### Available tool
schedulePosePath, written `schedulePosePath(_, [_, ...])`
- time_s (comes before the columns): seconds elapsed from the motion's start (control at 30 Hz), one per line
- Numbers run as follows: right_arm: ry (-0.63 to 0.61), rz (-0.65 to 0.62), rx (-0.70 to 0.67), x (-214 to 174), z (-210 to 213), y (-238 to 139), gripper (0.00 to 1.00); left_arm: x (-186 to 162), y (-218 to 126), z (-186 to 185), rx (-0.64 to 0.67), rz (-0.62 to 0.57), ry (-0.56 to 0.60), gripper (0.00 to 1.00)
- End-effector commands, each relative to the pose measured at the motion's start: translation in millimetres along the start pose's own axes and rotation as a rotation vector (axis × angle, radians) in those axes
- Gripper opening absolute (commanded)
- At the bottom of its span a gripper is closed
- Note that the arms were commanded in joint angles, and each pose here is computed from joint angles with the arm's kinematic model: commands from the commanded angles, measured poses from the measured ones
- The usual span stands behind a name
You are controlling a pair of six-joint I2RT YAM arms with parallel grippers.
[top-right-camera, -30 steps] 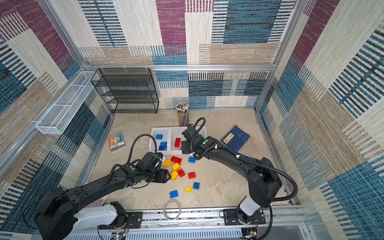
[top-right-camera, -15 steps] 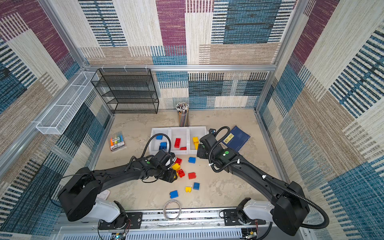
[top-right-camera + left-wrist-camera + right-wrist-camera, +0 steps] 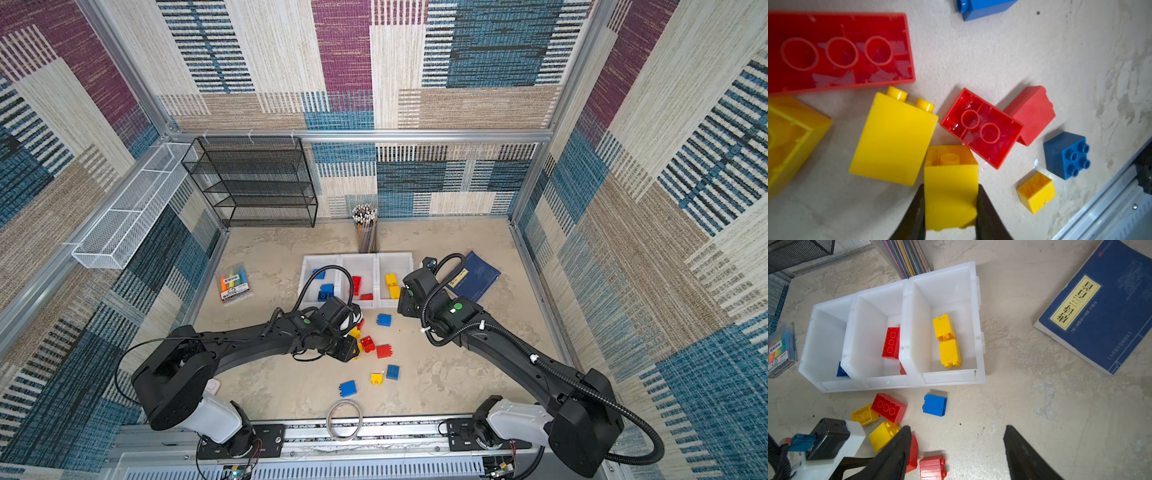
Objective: Sort the legos into containers by color
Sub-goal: 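Grasp a yellow brick with the left gripper while the right gripper withdraws, then carry the yellow brick with the left gripper into the yellow compartment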
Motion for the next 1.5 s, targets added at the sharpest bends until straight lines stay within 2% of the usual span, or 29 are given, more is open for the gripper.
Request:
schedulePosePath(0.0, [0.013, -0.031, -0.034, 2.8, -8.2, -8.9, 0.73, 9.9, -14.0, -10.4, -0.038, -0.015, 0.018, 0.29])
schedulePosePath(0.13, [0.026, -0.069, -0.041, 6.3, -18.0, -23.3, 0.73, 50.8, -37.2, -29.3, -0.06, -0.134, 0.065, 0.3])
schedulePosePath(0.23, [0.034, -0.09, -0.043, 6.0, -24.9, -31.4, 0.73, 93.7, -41.0, -39.0, -0.058, -0.187, 0.091, 0.3])
schedulePosePath(0.4, [0.05, -0.076, -0.027, 2.0, -28.7, -37.6, 0.72, 161.7, -27.6, -43.8, -0.032, -0.218, 0.079, 0.31])
schedulePosePath(0.6, [0.059, -0.057, -0.013, -1.9, -30.4, -42.8, 0.72, 214.7, -3.2, -44.0, -0.059, -0.229, 0.018, 0.31])
schedulePosePath(0.73, [0.074, -0.064, -0.015, -6.8, -34.5, -44.0, 0.72, 229.4, 13.7, -38.5, -0.094, -0.231, -0.051, 0.31])
schedulePosePath(0.93, [0.085, -0.011, -0.029, -7.8, -30.4, -33.4, 0.72, 239.4, 20.8, -44.5, -0.185, -0.255, -0.057, 0.32])
schedulePosePath(1.27, [0.108, -0.037, -0.017, -8.6, -34.9, -45.6, 0.72, 232.2, 21.7, -39.3, -0.141, -0.249, -0.061, 0.37])
schedulePosePath(1.33, [0.108, -0.03, -0.032, -10.0, -37.0, -47.1, 0.72, 232.6, 24.4, -39.5, -0.149, -0.244, -0.065, 0.4])
schedulePosePath(1.47, [0.118, -0.031, -0.035, -11.6, -39.3, -50.6, 0.73, 234.5, 24.0, -42.8, -0.172, -0.241, -0.073, 0.53])
Point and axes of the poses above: each gripper's point midway between its finger pads, its own y axis out along the fingers, its own z axis along the line the jaws close on, x = y × z, the point moved 9 cm from there along -y, back along the fingers, and after that the axes turned 6 degrees about -y, right-handed, at the moved point
